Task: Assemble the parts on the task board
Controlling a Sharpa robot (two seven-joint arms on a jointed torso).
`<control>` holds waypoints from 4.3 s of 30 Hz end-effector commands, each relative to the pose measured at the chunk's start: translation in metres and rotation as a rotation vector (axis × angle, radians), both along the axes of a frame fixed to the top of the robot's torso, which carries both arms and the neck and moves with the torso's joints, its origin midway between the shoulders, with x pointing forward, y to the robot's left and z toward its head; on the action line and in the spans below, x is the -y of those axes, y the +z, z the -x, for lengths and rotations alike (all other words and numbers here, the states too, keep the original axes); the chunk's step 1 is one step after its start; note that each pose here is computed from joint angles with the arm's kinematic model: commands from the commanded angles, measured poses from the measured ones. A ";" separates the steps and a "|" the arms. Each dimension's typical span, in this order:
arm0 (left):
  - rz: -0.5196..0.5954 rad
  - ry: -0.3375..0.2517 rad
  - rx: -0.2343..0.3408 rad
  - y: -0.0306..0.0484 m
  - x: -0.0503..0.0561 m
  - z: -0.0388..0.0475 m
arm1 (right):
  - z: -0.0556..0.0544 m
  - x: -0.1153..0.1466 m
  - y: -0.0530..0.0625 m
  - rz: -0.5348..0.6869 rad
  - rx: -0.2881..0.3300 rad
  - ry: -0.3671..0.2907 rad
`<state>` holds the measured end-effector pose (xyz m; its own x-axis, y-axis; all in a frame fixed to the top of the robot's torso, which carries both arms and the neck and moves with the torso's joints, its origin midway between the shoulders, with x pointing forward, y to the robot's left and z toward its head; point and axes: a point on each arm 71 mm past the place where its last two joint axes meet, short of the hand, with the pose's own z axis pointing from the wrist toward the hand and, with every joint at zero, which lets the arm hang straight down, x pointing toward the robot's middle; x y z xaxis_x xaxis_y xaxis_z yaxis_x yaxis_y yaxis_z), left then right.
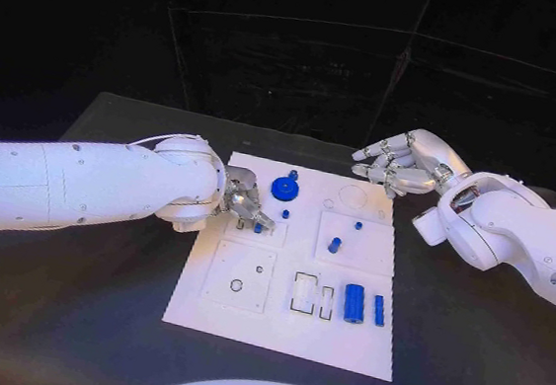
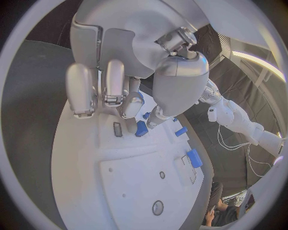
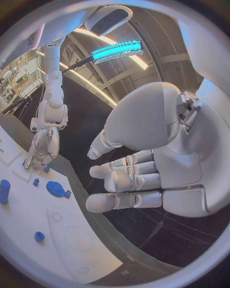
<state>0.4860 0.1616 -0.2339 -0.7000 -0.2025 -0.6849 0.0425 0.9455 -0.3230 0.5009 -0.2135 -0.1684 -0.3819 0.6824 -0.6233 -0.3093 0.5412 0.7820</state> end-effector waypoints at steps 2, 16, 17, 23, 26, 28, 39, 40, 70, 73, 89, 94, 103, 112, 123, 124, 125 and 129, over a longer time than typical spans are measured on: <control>0.001 0.001 -0.002 0.0007 0.001 0.0005 | 0.001 -0.002 0.001 -0.002 0.003 0.015; 0.004 0.001 0.000 0.0017 0.000 0.0019 | -0.001 -0.001 0.001 -0.001 0.003 0.011; 0.005 0.002 0.000 0.0018 0.000 0.0020 | -0.001 -0.001 0.001 -0.001 0.003 0.011; 0.017 0.008 0.011 0.0075 -0.004 0.0035 | -0.002 0.000 0.001 0.001 0.003 0.007; 0.029 0.006 0.021 0.0192 -0.005 0.0004 | -0.003 0.001 0.000 0.003 0.003 0.004; 0.026 -0.002 0.023 0.0293 -0.007 -0.0027 | -0.004 0.002 0.000 0.004 0.003 0.001; -0.091 -0.040 -0.057 0.0707 -0.035 -0.0393 | -0.008 0.005 -0.002 0.010 0.002 -0.010; -0.100 -0.036 -0.064 0.0716 -0.037 -0.0434 | -0.008 0.005 -0.002 0.010 0.002 -0.010; -0.137 0.106 -0.089 0.0341 -0.040 -0.0871 | -0.007 0.000 -0.001 0.007 0.001 -0.001; -0.136 0.102 -0.090 0.0336 -0.038 -0.0867 | -0.007 0.000 -0.001 0.007 0.001 -0.001; -0.150 0.066 -0.123 0.0309 -0.029 -0.0835 | -0.007 -0.001 -0.002 0.007 -0.001 0.001; -0.152 0.061 -0.127 0.0302 -0.028 -0.0830 | -0.007 -0.001 -0.002 0.007 -0.001 0.002; -0.155 0.051 -0.136 0.0287 -0.025 -0.0816 | -0.008 -0.002 -0.002 0.007 -0.001 0.003; -0.157 0.047 -0.140 0.0278 -0.024 -0.0811 | -0.008 -0.002 -0.002 0.007 -0.002 0.004; -0.154 0.057 -0.132 0.0277 -0.025 -0.0821 | -0.008 -0.003 -0.002 0.007 -0.002 0.005; -0.153 0.058 -0.131 0.0278 -0.025 -0.0822 | -0.008 -0.003 -0.002 0.007 -0.002 0.005; -0.152 0.059 -0.129 0.0278 -0.025 -0.0823 | -0.008 -0.003 -0.002 0.007 -0.002 0.005; -0.150 0.060 -0.125 0.0280 -0.024 -0.0823 | -0.008 -0.003 -0.002 0.007 -0.002 0.006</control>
<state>0.5681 0.1863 -0.2068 -0.7738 -0.1449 -0.6166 -0.0423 0.9831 -0.1779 0.5093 -0.2115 -0.1716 -0.3817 0.6787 -0.6274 -0.3023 0.5498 0.7787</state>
